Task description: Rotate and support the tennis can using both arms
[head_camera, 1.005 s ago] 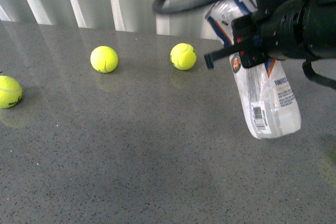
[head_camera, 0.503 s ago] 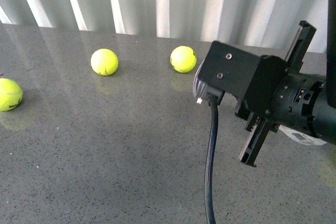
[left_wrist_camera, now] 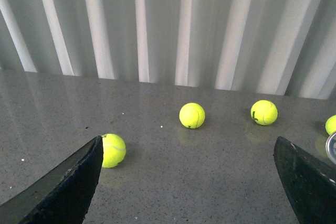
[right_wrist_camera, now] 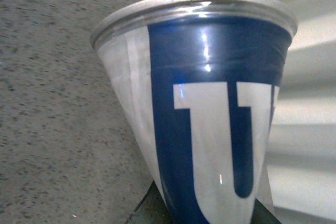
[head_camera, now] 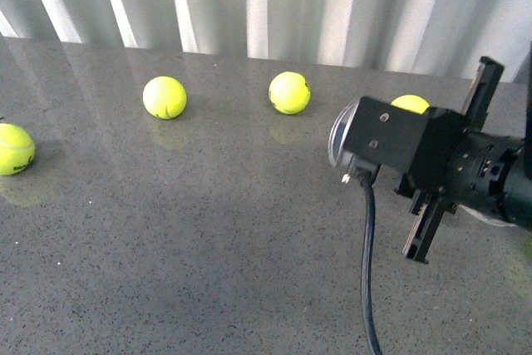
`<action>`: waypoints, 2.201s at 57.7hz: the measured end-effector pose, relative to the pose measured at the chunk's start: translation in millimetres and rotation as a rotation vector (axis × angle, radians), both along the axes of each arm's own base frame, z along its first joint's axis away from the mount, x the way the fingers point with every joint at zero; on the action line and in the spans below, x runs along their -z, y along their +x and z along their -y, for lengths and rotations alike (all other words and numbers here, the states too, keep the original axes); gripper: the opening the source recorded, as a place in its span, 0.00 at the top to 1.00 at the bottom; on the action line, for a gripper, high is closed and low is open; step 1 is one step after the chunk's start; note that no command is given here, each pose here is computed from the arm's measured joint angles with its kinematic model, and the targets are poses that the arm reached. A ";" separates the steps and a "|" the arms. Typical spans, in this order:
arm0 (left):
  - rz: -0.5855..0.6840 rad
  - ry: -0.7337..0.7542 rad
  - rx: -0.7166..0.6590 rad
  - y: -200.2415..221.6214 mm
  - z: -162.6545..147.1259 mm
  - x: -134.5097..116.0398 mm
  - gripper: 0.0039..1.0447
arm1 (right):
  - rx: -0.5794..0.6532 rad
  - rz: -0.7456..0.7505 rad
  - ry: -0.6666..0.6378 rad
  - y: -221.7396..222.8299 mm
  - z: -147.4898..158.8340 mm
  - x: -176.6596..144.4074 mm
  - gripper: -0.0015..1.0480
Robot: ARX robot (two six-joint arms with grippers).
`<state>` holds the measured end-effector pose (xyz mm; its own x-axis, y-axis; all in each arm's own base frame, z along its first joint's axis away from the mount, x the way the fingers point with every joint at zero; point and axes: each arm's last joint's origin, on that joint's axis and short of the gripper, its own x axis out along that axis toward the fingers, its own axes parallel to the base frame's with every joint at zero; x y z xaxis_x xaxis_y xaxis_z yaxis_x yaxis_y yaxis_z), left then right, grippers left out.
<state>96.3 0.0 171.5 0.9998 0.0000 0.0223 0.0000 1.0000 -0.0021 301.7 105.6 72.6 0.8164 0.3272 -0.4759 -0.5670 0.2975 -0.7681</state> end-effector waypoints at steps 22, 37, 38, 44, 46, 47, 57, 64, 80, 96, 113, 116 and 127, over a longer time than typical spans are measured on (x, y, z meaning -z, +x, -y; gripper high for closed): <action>0.000 0.000 0.000 0.0 0.0 0.0 0.06 | -0.204 -0.022 -0.029 11.9 -63.3 16.3 0.94; 0.000 0.000 0.000 0.0 0.0 0.0 0.06 | -0.239 -0.073 -0.006 28.0 -99.5 21.7 0.94; 0.000 0.000 0.000 0.0 0.0 0.0 0.06 | -0.240 -0.075 -0.005 28.4 -101.0 21.7 0.94; 0.000 0.000 0.000 0.0 0.0 0.0 0.06 | -0.247 -0.082 0.011 32.5 -113.8 21.0 0.94; 0.000 0.000 0.000 0.0 0.0 0.0 0.06 | -0.248 -0.085 0.019 33.4 -117.5 20.9 0.94; 0.000 0.000 0.000 0.0 0.0 0.0 0.06 | -0.248 -0.087 0.022 33.7 -118.8 21.0 0.94; 0.000 0.000 0.000 0.0 0.0 0.0 0.06 | -0.247 -0.128 0.045 32.5 -134.9 20.9 0.94; 0.000 0.000 0.000 0.0 0.0 0.0 0.06 | -0.252 -0.163 0.024 28.2 -138.0 23.8 0.94; 0.000 0.000 0.000 0.0 0.0 0.0 0.06 | -0.244 -0.223 0.003 23.3 -135.6 29.2 0.74; 0.000 0.000 0.000 0.0 0.0 0.0 0.06 | -0.205 -0.244 0.019 24.4 -130.0 32.3 0.27; 0.000 0.000 0.000 0.0 0.0 0.0 0.06 | -0.108 -0.168 0.038 40.7 -121.2 25.8 0.07; 0.000 0.000 0.000 0.0 0.0 0.0 0.06 | -0.102 -0.171 0.044 41.4 -120.1 25.8 0.07; 0.000 0.000 0.000 0.0 0.0 0.0 0.06 | -0.104 -0.192 0.057 36.4 -118.9 25.0 0.07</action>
